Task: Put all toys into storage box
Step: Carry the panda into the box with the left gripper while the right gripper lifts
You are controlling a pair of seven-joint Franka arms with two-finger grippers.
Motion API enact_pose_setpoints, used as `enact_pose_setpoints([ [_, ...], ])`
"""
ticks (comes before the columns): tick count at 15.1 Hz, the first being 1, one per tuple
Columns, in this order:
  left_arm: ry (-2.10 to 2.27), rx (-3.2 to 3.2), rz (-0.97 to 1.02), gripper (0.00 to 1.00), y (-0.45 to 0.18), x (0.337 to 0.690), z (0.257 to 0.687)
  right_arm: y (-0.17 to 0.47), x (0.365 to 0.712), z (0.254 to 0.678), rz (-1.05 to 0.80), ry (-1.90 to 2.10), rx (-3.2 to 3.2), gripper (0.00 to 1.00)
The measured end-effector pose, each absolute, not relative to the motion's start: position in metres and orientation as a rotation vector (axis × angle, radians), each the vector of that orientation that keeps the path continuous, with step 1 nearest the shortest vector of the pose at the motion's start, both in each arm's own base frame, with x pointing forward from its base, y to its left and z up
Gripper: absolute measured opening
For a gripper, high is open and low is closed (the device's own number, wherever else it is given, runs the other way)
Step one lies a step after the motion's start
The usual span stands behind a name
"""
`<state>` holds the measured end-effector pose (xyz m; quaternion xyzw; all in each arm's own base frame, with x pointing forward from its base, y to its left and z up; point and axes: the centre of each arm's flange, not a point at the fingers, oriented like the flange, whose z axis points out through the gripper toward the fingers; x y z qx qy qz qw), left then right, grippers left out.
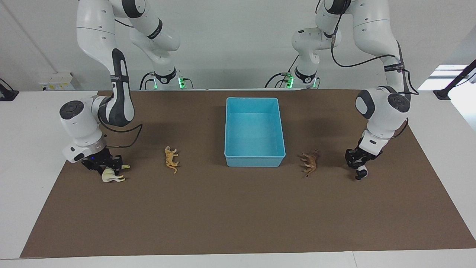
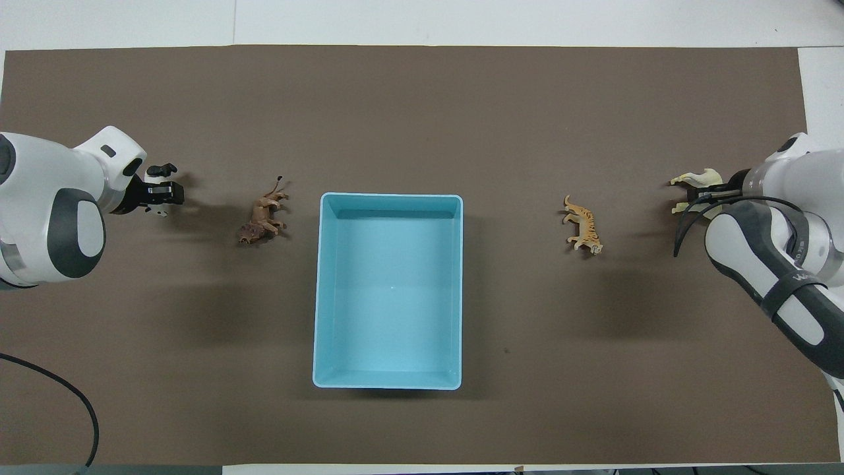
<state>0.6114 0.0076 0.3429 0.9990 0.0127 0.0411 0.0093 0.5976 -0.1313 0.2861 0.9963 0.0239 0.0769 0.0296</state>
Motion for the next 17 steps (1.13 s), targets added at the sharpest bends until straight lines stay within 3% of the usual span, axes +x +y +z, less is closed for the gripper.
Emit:
enact_pose_setpoints([
  [3, 0.170, 3.111, 0.043, 0.56, -0.068, 0.594, 0.406, -0.129, 0.598, 0.287, 0.239, 0.080, 3.073, 0.43],
  [7, 0.400, 3.076, 0.046, 0.56, -0.233, 0.519, 0.478, -0.114, 0.609, 0.317, 0.209, 0.120, 3.076, 0.41],
  [11, 0.459, 3.074, 0.014, 0.56, -0.356, 0.429, 0.467, -0.100, 0.613, 0.408, 0.165, 0.147, 3.072, 0.41],
  [14, 0.465, 3.059, 0.029, 0.56, -0.373, 0.406, 0.435, -0.080, 0.602, 0.478, 0.127, 0.184, 3.069, 0.41],
  [17, 0.488, 3.054, 0.031, 0.81, -0.367, 0.408, 0.427, -0.063, 0.586, 0.524, 0.123, 0.216, 3.064, 0.41],
])
